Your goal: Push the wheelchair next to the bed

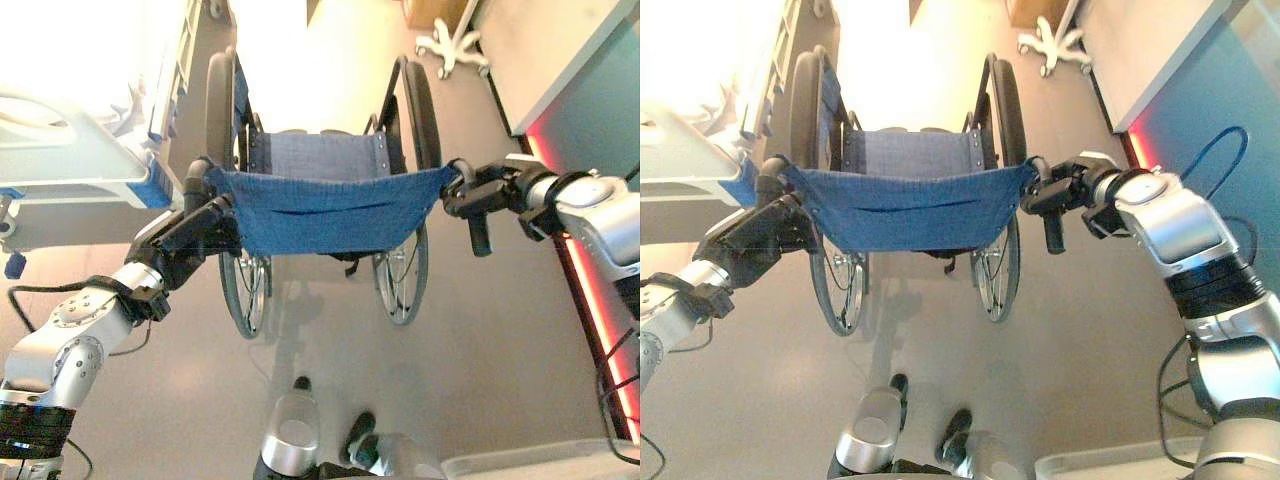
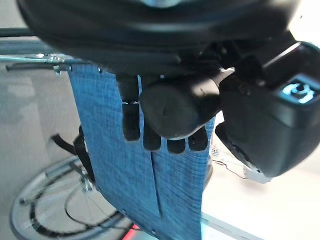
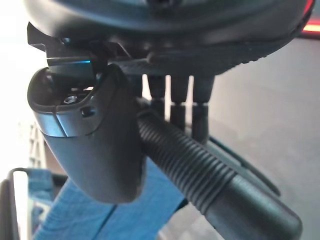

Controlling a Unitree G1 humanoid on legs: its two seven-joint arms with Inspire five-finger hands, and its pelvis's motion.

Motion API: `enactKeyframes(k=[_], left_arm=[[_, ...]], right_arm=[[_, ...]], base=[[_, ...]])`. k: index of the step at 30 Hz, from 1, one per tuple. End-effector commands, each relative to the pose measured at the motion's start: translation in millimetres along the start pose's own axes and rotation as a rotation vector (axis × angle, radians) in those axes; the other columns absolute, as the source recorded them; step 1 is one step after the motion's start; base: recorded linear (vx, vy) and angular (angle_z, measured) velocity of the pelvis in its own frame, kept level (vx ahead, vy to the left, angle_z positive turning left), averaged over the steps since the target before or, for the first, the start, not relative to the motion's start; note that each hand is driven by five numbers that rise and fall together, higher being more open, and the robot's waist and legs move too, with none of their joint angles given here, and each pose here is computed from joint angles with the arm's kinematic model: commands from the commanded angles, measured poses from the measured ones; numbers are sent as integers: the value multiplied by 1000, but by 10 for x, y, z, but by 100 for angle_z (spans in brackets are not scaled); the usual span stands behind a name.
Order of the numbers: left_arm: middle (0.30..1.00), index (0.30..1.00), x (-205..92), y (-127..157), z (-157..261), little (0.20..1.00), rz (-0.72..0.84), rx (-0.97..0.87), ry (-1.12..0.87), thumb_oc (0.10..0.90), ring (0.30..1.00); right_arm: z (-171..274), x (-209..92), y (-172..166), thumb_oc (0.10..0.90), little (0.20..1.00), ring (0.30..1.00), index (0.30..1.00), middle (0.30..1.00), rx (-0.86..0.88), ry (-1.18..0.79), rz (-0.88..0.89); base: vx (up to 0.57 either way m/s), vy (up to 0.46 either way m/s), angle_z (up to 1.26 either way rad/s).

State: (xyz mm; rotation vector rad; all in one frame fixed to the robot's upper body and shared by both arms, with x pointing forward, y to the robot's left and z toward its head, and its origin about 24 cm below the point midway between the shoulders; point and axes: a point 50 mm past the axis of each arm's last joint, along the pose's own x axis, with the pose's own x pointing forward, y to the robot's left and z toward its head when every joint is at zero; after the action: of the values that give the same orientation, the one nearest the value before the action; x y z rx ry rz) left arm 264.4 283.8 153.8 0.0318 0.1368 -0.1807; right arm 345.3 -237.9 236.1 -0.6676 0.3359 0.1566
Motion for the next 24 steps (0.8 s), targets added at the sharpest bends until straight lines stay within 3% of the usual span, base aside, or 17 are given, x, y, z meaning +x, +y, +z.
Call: enactKeyframes(k=[1, 14, 24], left_arm=[[300, 300, 50, -188, 522, 300, -106, 16, -321, 400, 300], [300, 300, 115, 47, 795, 300, -88, 24, -287, 400, 300], [300, 300, 111, -66, 892, 300, -83, 23, -400, 400, 300]], right_arm=[[313, -209, 378, 400, 300, 300, 300, 300, -298, -261, 123], [199, -284, 197, 400, 300, 300, 300, 300, -220, -284, 111], [407, -406, 62, 400, 300, 300, 300, 300, -274, -346, 54]], base=[[437, 206, 5], [402, 234, -6], [199, -9, 5]])
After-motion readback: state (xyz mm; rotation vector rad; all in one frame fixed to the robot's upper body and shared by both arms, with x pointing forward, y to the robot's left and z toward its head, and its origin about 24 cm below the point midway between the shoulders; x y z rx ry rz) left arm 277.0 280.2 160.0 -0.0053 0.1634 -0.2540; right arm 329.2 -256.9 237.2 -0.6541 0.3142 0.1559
